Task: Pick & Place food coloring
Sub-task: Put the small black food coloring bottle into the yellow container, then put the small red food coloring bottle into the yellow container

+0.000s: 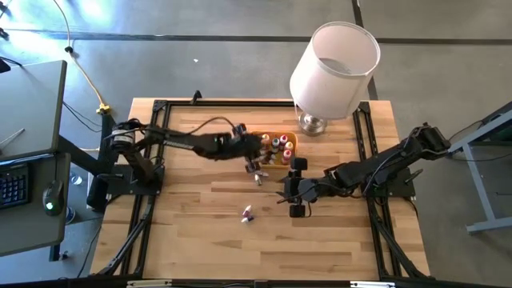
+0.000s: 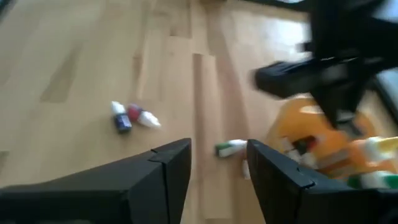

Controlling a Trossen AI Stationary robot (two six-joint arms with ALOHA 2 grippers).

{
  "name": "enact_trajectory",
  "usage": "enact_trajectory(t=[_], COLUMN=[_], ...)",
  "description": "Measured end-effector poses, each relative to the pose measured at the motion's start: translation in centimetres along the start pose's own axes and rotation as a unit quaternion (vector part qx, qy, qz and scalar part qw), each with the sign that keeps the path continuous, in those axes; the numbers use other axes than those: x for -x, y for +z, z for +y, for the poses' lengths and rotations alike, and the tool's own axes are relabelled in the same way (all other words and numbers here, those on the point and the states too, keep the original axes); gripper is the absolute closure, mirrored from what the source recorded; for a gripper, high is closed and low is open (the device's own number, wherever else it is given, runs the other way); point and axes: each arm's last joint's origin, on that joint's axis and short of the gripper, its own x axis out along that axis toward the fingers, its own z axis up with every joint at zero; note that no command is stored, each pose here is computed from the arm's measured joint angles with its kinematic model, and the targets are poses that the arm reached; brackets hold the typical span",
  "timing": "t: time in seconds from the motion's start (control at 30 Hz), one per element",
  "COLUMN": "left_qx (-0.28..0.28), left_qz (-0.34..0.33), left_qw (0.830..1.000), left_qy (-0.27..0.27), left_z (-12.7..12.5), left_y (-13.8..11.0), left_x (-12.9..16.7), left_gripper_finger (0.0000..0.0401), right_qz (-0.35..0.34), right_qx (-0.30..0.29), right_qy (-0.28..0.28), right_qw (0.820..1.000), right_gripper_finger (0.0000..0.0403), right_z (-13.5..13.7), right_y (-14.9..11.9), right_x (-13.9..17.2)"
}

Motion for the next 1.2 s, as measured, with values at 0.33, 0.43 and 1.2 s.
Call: enact_trajectory(t=[0.33,0.43,1.2], left_qx=[0.009,0.010,0.130], left_qz=[0.002,-0.019,0.060], left_qw=[0.999,0.998,0.970], left_qy=[-0.044,-0.050,-0.195], left_z=[1.8,2.0,-15.5], left_y=[0.0,1.0,-4.9], left_x=[-0.9,0.9,10.7], left_gripper_finger=[0.0239,0.0237,0.0236], right_qz=[0.001,-0.010,0.027], right_qx=[-0.056,-0.038,-0.037], right_qy=[0.015,0.016,0.105], right_qw=[0.998,0.999,0.993], right_gripper_finger=[0.0254,0.0254,0.0254], right_z=[1.3,2.1,3.2], right_y=[-0.6,-1.2,-2.8], right_x=[-2.9,-5.4,-8.0])
